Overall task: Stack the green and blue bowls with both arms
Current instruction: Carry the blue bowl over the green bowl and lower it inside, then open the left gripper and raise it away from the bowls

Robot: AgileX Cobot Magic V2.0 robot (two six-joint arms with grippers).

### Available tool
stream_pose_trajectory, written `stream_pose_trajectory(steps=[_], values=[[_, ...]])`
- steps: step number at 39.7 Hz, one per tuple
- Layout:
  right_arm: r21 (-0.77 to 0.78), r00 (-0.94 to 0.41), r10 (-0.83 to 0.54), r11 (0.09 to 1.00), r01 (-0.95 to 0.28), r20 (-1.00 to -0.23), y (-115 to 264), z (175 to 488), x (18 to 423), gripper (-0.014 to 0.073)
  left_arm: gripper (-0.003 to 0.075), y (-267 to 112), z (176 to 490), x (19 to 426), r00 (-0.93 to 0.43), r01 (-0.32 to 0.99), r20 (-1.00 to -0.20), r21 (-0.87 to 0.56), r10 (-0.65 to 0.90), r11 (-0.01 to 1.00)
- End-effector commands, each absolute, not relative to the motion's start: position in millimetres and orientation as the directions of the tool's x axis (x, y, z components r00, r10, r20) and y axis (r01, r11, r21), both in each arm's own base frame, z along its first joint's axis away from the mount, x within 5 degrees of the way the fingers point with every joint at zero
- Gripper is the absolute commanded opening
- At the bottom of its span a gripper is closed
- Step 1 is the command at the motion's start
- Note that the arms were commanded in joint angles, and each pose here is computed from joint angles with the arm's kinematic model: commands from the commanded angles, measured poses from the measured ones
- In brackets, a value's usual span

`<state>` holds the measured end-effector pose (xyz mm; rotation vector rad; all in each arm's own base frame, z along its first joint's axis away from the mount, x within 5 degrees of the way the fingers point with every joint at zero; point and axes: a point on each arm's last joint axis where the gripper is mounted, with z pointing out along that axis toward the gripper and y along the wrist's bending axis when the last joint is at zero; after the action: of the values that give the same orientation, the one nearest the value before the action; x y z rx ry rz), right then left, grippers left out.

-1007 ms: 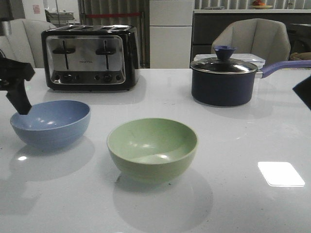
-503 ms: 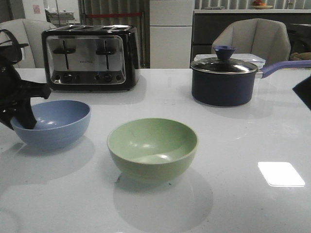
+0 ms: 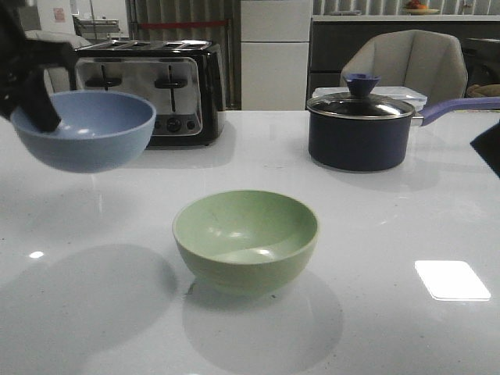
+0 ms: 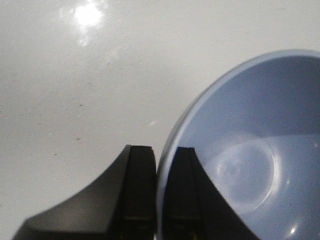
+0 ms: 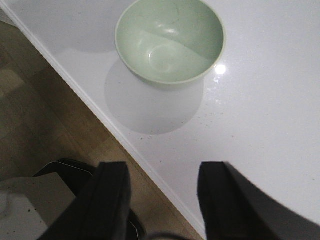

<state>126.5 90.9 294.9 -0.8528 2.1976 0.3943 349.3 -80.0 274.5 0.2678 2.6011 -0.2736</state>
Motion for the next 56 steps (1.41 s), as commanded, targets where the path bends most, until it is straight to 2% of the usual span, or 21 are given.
stream_pose_trajectory(steps=[1, 14, 23, 29, 44, 47, 56], values=[[0.000, -0.459, -0.418, 0.739, -0.674, -0.784, 92, 308, 130, 0.0435, 0.0093, -103, 322, 328, -0.772, 0.327, -0.616, -0.173, 0.157, 0.929], [0.000, -0.459, -0.418, 0.739, -0.674, -0.784, 92, 308, 130, 0.0435, 0.0093, -176, 331, 291, -0.693, 0.542, -0.644, -0.169, 0.324, 0.823], [0.000, -0.459, -0.418, 0.739, -0.674, -0.784, 92, 308, 130, 0.0435, 0.0093, -204, 330, 285, -0.630, 0.599, -0.699, -0.160, 0.338, 0.784], [0.000, -0.459, -0.418, 0.739, -0.674, -0.784, 92, 308, 130, 0.0435, 0.0093, -211, 312, 293, -0.657, 0.595, -0.663, -0.166, 0.358, 0.787], [0.000, -0.459, -0.418, 0.739, -0.674, -0.784, 92, 308, 130, 0.0435, 0.0106, -228, 240, 323, -0.744, 0.552, -0.548, -0.182, 0.382, 0.814], [0.000, -0.459, -0.418, 0.739, -0.674, -0.784, 92, 308, 130, 0.0435, 0.0155, -229, 235, 326, -0.744, 0.549, -0.549, -0.180, 0.380, 0.816], [0.000, -0.459, -0.418, 0.739, -0.674, -0.784, 92, 308, 130, 0.0435, 0.0444, -229, 235, 326, -0.747, 0.547, -0.548, -0.186, 0.376, 0.816]])
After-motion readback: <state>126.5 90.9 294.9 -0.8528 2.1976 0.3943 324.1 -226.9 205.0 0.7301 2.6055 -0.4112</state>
